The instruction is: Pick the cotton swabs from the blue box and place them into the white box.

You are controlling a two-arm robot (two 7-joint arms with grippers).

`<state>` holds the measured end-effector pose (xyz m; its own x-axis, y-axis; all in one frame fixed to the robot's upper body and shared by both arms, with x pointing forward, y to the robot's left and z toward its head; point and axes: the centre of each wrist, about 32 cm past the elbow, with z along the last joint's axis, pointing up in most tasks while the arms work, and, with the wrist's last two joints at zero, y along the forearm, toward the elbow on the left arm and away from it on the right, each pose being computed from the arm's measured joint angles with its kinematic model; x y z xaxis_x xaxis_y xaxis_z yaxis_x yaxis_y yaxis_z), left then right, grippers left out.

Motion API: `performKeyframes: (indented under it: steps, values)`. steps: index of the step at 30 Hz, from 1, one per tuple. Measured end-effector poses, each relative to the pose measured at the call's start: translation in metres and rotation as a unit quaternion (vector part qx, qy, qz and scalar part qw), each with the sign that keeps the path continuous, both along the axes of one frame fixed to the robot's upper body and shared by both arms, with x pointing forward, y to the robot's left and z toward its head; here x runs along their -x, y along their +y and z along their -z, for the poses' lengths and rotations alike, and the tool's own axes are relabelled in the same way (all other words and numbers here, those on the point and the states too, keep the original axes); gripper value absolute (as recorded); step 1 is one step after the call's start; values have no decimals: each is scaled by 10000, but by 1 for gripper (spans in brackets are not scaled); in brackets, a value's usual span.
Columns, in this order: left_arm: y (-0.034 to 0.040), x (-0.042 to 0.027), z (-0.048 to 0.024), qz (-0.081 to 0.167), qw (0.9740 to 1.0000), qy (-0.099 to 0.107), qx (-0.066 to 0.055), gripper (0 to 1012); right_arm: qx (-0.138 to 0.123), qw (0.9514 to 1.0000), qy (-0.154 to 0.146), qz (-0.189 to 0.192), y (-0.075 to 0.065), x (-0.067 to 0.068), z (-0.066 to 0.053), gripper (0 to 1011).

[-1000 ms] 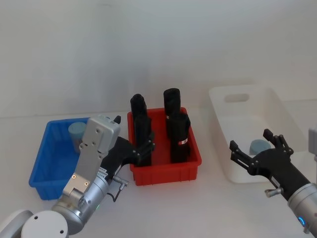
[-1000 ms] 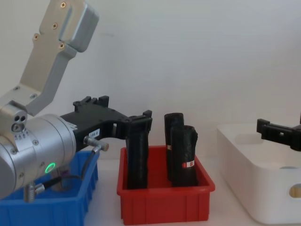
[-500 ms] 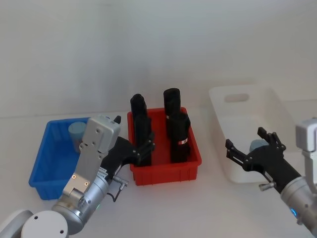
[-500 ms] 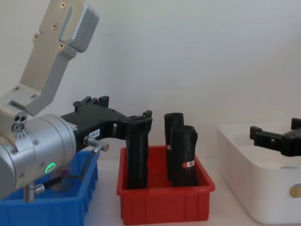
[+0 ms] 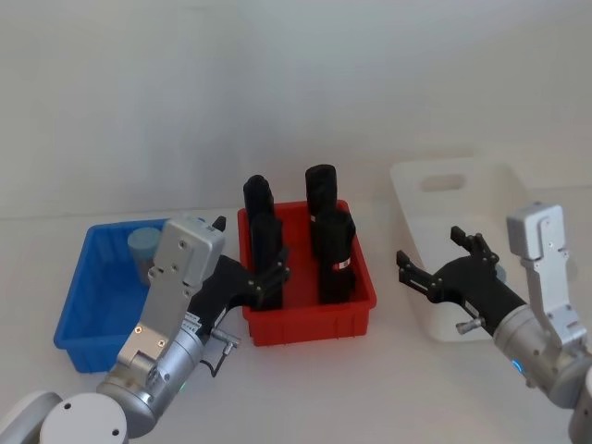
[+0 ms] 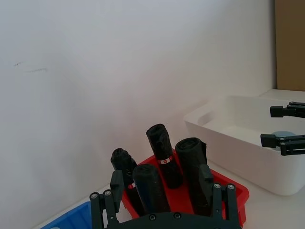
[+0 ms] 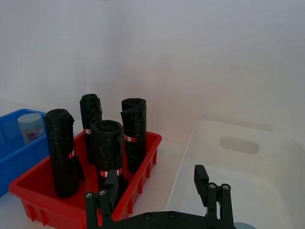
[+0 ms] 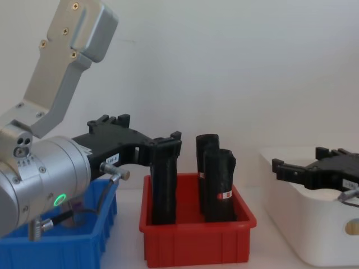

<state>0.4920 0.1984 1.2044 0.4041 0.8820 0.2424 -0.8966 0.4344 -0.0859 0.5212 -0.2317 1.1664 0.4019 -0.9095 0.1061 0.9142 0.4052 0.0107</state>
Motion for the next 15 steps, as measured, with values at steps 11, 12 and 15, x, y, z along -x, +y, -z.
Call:
performKeyframes:
  steps: [11, 12, 15]
  values:
    - [0, 0, 0, 0, 10000, 0, 0, 1004, 83, 9989, 92, -447, 93, -369, 44, 1002]
    - [0, 0, 0, -1, 10000, 0, 0, 1004, 87, 9987, 102, -489, 103, -400, 47, 1002]
    - [0, 0, 0, 0, 10000, 0, 0, 1004, 91, 9980, 120, -620, 137, -497, 40, 1002]
